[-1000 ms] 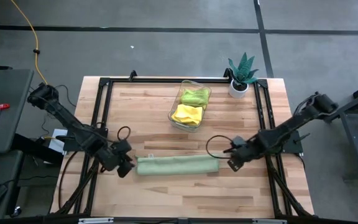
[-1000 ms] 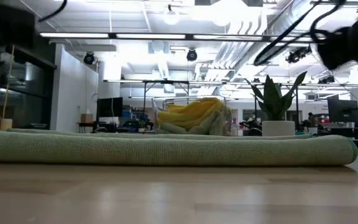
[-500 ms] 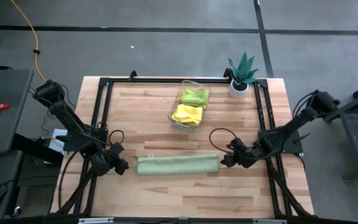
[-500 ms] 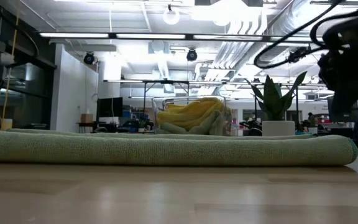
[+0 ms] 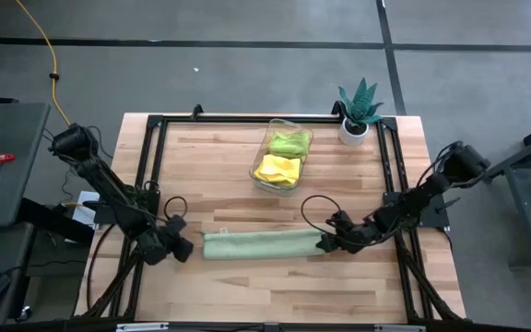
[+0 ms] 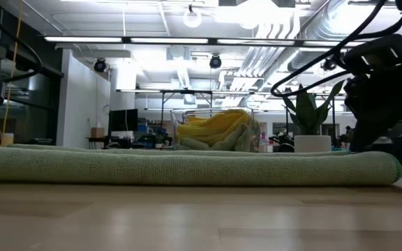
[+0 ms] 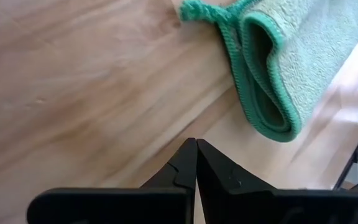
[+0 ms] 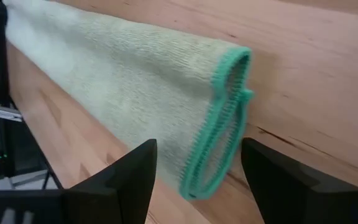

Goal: Fold microfiber towels
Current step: Fold the blue towel

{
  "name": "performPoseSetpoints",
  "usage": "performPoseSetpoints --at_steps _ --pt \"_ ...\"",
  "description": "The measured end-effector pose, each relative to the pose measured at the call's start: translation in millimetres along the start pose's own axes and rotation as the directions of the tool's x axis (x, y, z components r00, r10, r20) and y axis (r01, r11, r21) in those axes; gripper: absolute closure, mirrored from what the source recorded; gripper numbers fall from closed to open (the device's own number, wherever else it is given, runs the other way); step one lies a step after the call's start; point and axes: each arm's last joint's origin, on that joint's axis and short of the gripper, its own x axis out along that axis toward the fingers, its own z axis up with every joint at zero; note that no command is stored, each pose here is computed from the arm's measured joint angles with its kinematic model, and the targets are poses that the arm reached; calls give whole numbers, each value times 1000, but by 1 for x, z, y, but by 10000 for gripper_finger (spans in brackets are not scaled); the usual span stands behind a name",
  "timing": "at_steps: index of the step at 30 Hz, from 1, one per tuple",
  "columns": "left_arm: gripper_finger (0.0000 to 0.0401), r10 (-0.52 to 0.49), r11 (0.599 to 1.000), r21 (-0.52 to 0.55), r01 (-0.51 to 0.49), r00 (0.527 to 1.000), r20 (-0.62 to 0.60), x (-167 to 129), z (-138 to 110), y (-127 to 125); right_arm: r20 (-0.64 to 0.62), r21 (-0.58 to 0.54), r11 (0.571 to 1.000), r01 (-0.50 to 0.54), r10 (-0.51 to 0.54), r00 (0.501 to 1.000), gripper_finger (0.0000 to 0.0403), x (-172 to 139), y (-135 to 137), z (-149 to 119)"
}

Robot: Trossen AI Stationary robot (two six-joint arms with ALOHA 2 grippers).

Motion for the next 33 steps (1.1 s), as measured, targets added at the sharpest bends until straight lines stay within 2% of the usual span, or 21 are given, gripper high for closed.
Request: performPoseSetpoints --at_steps 10,26,30,33 --pt "401 -23 1000 -4 23 999 31 12 -5 -3 14 51 998 -25 24 1000 175 6 4 4" --pt "401 -20 1000 -2 20 996 85 20 3 -6 27 174 984 -33 28 999 180 7 6 10" --pt "401 -21 1000 -3 21 995 93 20 3 -6 32 182 983 -26 21 999 218 8 5 11" --pt "401 -24 1000 18 22 995 99 20 3 -6 34 187 982 -1 -6 999 281 8 2 11"
